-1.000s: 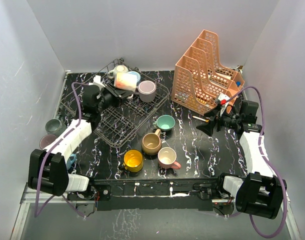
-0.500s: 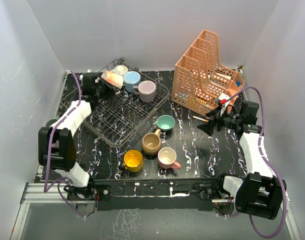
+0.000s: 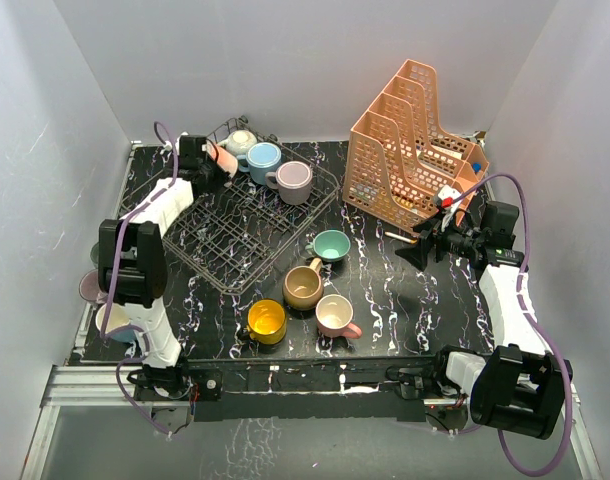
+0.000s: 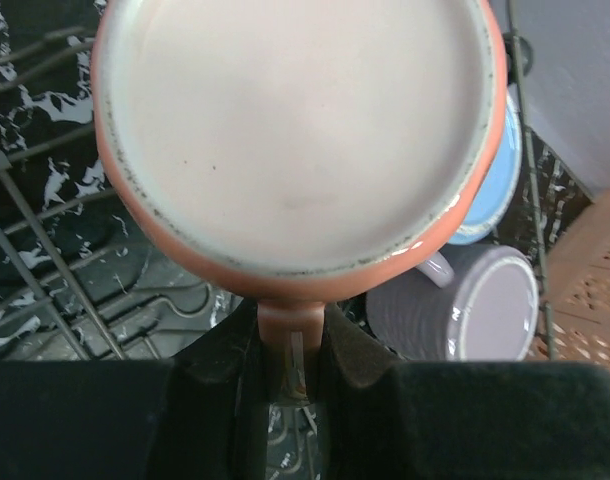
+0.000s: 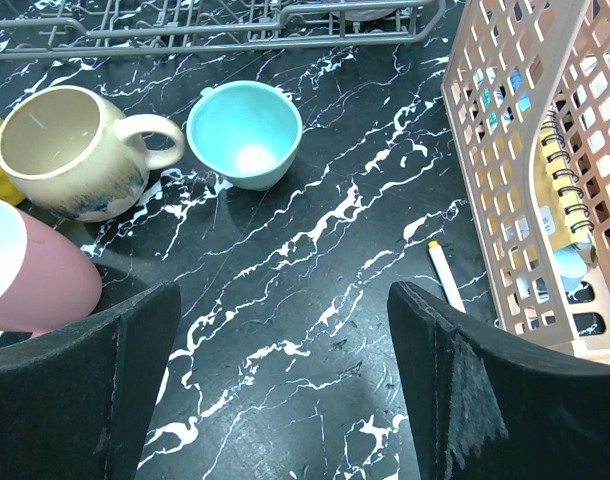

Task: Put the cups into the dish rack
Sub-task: Turn the cup upside down in the dish rack.

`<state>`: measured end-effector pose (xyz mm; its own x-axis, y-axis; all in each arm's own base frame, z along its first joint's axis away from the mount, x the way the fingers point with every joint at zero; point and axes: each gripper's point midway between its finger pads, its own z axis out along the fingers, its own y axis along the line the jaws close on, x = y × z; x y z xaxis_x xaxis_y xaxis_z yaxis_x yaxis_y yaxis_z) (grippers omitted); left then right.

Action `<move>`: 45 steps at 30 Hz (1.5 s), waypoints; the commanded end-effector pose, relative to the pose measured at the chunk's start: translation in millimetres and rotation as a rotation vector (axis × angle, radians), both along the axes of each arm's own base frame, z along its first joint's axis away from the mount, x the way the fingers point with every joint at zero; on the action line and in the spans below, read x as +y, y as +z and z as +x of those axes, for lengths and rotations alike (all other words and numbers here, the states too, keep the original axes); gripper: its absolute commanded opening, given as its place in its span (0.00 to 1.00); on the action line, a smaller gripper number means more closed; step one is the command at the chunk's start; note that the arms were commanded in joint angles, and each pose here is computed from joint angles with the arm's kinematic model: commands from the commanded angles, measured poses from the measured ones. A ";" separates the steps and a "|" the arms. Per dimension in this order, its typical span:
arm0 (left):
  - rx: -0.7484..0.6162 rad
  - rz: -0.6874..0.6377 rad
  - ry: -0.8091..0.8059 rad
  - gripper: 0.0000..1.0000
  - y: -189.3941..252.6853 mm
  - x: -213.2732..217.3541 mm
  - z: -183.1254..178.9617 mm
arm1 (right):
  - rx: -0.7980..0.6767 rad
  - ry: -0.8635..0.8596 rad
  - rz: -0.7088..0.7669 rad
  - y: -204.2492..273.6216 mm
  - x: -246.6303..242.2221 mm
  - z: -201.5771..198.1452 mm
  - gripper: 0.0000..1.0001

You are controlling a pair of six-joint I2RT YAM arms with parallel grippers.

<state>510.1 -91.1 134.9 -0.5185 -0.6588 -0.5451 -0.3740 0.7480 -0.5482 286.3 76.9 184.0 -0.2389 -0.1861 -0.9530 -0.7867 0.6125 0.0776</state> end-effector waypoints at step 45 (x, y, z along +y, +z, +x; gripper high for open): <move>0.042 0.334 0.028 0.02 -47.9 24.3 86.9 | -0.049 -0.021 -0.024 4.2 -6.2 6.6 0.88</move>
